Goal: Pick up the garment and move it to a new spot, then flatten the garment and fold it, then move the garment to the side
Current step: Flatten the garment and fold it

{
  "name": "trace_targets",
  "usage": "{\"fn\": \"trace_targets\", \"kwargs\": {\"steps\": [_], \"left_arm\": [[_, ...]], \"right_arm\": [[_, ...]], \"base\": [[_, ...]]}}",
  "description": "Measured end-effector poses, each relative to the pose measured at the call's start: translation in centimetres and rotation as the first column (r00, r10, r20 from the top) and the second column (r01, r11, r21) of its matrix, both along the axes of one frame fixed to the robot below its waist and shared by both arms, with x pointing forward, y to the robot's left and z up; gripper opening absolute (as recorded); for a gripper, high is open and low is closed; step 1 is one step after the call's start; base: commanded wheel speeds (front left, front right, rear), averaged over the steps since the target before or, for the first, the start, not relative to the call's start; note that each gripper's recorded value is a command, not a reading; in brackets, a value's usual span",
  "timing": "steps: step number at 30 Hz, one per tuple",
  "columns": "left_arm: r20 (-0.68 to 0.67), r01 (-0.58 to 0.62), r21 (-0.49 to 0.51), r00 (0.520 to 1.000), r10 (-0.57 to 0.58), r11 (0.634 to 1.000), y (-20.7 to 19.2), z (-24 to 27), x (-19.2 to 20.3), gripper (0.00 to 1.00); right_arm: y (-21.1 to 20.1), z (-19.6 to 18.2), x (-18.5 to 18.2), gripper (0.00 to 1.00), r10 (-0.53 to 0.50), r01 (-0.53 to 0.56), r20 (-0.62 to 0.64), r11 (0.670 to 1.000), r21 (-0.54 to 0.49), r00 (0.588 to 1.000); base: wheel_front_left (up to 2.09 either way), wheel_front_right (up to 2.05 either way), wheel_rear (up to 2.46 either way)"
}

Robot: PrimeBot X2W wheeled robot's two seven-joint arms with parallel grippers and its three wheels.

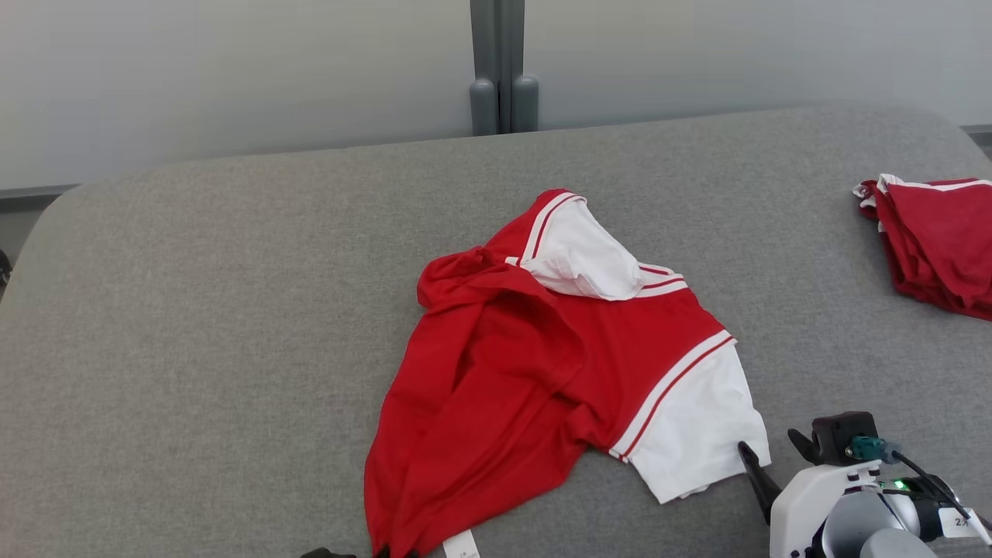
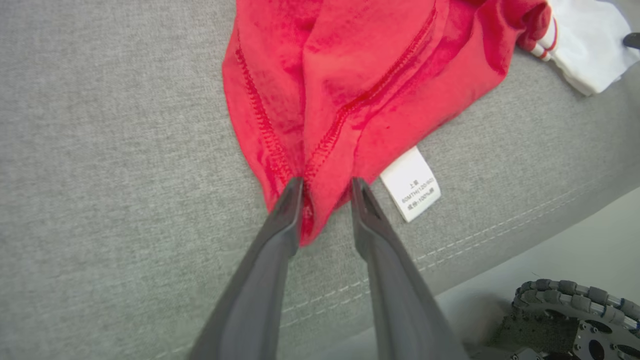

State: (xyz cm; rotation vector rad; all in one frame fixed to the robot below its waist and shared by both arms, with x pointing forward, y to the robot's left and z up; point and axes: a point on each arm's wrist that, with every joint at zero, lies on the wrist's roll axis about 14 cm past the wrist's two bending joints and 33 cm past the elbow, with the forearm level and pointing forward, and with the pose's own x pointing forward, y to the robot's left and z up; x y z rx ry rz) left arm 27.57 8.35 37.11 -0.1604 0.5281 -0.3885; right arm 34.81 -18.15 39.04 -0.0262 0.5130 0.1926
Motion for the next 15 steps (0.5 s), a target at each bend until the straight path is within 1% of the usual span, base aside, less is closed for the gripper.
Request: {"fn": "trace_targets", "kwargs": {"steps": [1, 3, 4, 5, 6, 7, 8, 9, 12, 14, 15], "left_arm": [[-0.010, 0.004, 0.005, 1.000, -0.004, 1.000, 0.0, -0.3, 0.0, 0.41], [-0.029, 0.008, 0.008, 1.000, -0.008, 1.000, 0.0, -0.8, 0.1, 0.29], [-0.033, 0.009, 0.007, 0.999, -0.009, 1.000, -0.1, -1.0, 0.3, 0.26], [-0.035, 0.006, 0.004, 0.999, -0.005, 1.000, -0.1, -1.1, 0.5, 0.18], [-0.044, 0.003, 0.002, 0.999, -0.003, 1.000, -0.1, -1.3, 0.6, 0.00], [-0.051, 0.005, 0.001, 0.999, -0.005, 1.000, -0.1, -1.5, 0.6, 0.00], [-0.059, 0.014, 0.002, 0.998, -0.013, 1.000, -0.3, -1.7, 0.6, 0.00], [-0.065, 0.016, 0.000, 0.998, -0.016, 1.000, -0.4, -1.9, 0.6, 0.00], [-0.078, 0.013, -0.019, 0.997, -0.014, 1.000, -0.5, -1.9, 0.7, 0.00], [-0.087, -0.023, -0.066, 0.996, 0.017, 0.998, -0.4, -1.3, 0.9, 0.00], [-0.090, -0.046, -0.107, 0.995, 0.036, 0.993, -0.5, -0.7, 1.1, 0.00]], "right_arm": [[0.0, -0.3, 0.1, 1.00, 0.003, -0.003, -0.011, 1.000, -0.002, 1.000], [0.3, -0.9, 0.1, 1.00, 0.007, -0.007, -0.036, 1.000, 0.002, 0.999], [0.5, -1.2, 0.1, 1.00, 0.014, -0.014, -0.050, 1.000, 0.001, 0.999], [0.7, -1.4, 0.2, 1.00, 0.013, -0.013, -0.059, 1.000, 0.009, 0.998], [0.9, -1.8, 0.2, 1.00, 0.011, -0.009, -0.078, 1.000, 0.022, 0.997], [1.2, -2.0, 0.2, 1.00, 0.018, -0.015, -0.092, 0.999, 0.032, 0.996], [1.8, -2.2, 0.2, 0.33, 0.024, -0.019, -0.102, 0.998, 0.053, 0.995], [2.2, -2.0, 0.5, 0.00, 0.015, -0.006, -0.099, 0.996, 0.091, 0.995], [2.8, -1.2, 1.1, 0.00, -0.022, 0.039, -0.086, 0.979, 0.200, 0.996], [2.6, 0.4, 1.9, 0.00, -0.073, 0.083, -0.043, 0.953, 0.291, 0.996], [2.5, 1.7, 2.5, 0.00, -0.098, 0.096, -0.012, 0.935, 0.341, 0.995]], "base": [[0.00, 0.00, 0.00], [0.00, 0.00, 0.00], [0.00, 0.00, 0.00], [0.00, 0.00, 0.00], [0.00, 0.00, 0.00], [0.00, 0.00, 0.00], [0.00, 0.00, 0.00], [0.00, 0.00, 0.00], [0.00, 0.00, 0.00], [0.00, 0.00, 0.00], [0.00, 0.00, 0.00]]}}
